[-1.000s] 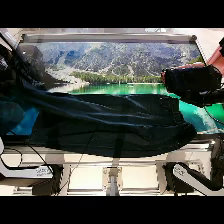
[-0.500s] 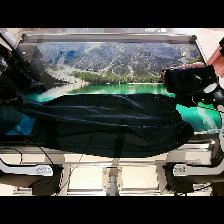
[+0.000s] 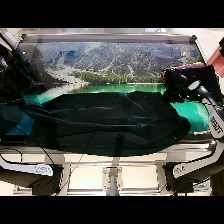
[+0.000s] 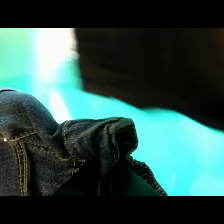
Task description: Fold the clothes and pants, and hang the long-sleeved shirts on hangers.
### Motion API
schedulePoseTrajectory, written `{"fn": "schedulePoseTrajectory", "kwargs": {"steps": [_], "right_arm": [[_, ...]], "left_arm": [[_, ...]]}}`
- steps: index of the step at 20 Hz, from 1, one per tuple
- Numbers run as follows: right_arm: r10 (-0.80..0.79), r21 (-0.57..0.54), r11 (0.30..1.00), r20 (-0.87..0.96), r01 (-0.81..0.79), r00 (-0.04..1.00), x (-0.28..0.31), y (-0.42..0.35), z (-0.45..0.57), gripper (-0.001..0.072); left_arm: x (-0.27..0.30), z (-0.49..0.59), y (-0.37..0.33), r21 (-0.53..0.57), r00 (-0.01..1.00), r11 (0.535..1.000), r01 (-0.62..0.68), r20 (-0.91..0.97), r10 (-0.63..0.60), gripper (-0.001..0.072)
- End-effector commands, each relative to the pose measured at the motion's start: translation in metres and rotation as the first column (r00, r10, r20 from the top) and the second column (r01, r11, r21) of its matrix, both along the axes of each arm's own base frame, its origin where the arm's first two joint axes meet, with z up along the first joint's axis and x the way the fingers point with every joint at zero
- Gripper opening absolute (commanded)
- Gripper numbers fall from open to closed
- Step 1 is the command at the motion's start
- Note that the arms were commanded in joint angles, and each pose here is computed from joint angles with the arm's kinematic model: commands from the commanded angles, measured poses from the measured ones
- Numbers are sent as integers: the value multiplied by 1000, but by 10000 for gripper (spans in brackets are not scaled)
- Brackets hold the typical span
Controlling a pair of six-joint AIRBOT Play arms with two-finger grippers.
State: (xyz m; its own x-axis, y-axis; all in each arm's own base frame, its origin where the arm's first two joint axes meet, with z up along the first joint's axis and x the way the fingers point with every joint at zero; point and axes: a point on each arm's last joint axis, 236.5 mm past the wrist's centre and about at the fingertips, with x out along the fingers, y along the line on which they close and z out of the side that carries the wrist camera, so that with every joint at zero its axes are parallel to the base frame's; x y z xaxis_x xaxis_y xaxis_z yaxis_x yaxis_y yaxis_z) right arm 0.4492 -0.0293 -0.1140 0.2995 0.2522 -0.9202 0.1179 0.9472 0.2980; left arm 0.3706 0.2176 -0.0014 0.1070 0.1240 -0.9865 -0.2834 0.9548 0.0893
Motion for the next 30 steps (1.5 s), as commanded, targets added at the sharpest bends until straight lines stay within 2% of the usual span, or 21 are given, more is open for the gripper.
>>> {"fn": "schedulePoseTrajectory", "kwargs": {"steps": [1,5,8,10,14,17,18,19,20,21,22,23,24,25,27,29,30], "right_arm": [[7,-17,1000,134,-5,991,50,29,28,25],[-118,-27,991,302,132,946,104,6,92,25],[-182,-55,976,304,209,935,107,-15,98,25],[-190,-80,974,230,213,954,94,-22,81,25],[-172,-109,979,32,174,985,57,-22,40,25],[-164,-107,981,-1,163,986,51,-20,36,36],[-155,-108,982,-14,152,988,48,-19,35,108],[-139,-110,985,-29,135,990,44,-18,34,228],[-115,-115,987,-45,109,992,39,-17,34,293],[-92,-118,989,-59,84,994,34,-15,35,298],[-71,-125,990,-73,61,995,30,-15,36,345],[-52,-128,991,-82,42,995,26,-15,39,347],[-34,-131,991,-83,23,996,24,-14,44,347],[-22,-132,991,-80,11,997,22,-13,51,347],[17,-138,990,-68,-26,998,18,-11,66,347],[86,-140,986,-65,-95,994,10,-4,82,347],[168,-140,975,-62,-175,984,4,2,90,346]], "left_arm": [[7,3,19,72,999,997,-30,38,27,21],[37,26,41,164,978,983,-86,204,52,21],[41,20,44,166,977,983,-85,208,49,21],[27,-4,39,127,990,988,-84,121,69,22],[-26,-66,14,-4,978,997,-73,-196,71,22],[-30,-71,12,-16,973,998,-63,-224,58,40],[-28,-67,13,-11,976,999,-45,-214,42,129],[-30,-62,18,11,977,1000,-28,-213,29,223],[-33,-53,29,61,976,998,-17,-217,30,246],[-37,-44,40,115,974,993,-5,-223,31,246],[-40,-31,52,175,974,984,11,-225,29,247],[-41,-19,61,217,975,975,46,-224,4,248],[-38,-8,64,234,973,965,120,-222,-67,282],[-32,1,60,230,965,952,202,-213,-153,318],[-11,6,34,172,929,917,361,-150,-338,319],[5,1,6,124,863,856,502,-133,-488,320],[11,-3,-5,117,811,805,582,-157,-563,319]]}}
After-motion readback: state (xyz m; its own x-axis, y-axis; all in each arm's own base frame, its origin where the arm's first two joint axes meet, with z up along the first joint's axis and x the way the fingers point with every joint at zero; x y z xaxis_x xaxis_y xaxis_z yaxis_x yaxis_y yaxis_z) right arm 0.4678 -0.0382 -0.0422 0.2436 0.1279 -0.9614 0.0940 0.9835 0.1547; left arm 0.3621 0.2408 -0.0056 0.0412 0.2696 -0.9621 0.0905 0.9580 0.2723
